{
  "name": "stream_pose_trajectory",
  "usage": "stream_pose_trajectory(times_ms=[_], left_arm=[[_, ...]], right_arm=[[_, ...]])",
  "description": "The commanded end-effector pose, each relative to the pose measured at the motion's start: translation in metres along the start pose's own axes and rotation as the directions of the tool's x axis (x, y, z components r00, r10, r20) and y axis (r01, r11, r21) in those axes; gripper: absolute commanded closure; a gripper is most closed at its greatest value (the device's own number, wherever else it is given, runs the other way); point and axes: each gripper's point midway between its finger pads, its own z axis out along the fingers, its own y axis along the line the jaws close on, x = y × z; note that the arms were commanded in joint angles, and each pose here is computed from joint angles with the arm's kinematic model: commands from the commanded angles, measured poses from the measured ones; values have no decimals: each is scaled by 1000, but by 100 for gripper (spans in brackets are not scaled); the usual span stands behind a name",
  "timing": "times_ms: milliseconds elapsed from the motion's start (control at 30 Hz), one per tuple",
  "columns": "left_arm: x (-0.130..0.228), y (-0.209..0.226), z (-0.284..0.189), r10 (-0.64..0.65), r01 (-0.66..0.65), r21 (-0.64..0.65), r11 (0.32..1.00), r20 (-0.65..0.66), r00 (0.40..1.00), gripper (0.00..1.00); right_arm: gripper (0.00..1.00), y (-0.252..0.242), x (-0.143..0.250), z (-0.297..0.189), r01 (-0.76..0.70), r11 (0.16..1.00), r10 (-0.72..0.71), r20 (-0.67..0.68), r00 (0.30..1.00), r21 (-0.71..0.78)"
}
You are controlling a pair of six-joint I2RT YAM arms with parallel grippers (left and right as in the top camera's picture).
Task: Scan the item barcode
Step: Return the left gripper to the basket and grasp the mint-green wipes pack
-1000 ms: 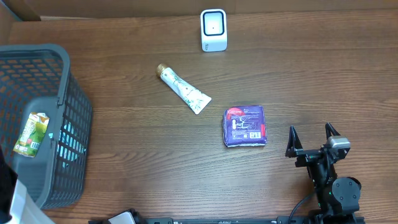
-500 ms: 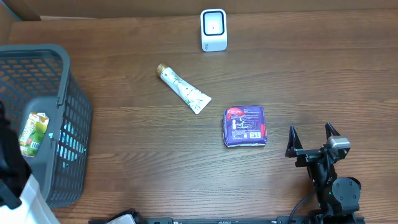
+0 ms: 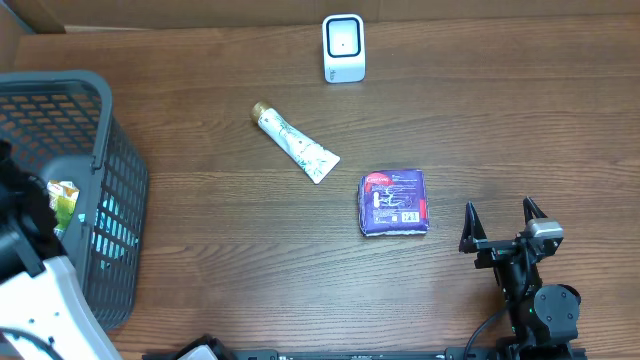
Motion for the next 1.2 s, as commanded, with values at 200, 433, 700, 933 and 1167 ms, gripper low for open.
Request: stream_pose_trajectory(times_ms=[200, 433, 700, 933, 1167], left_arm=[[85, 5, 66, -143, 183, 50, 982, -434, 889, 0], [138, -1, 108, -37, 56, 14, 998, -576, 817, 0], [212, -1, 140, 57, -75, 9, 997, -752, 657, 1], [269, -20, 145, 171, -182, 85, 980, -826, 537, 9], [305, -12, 146, 198, -278, 67, 958, -857, 476, 11]], right_arm=[[0, 2, 2, 0, -8, 1000, 8, 3, 1000, -10], [0, 2, 2, 0, -8, 1000, 8, 3, 1000, -10], [0, 2, 2, 0, -8, 1000, 8, 3, 1000, -10], [0, 2, 2, 0, -8, 1000, 8, 3, 1000, -10], [0, 2, 2, 0, -8, 1000, 8, 3, 1000, -10]])
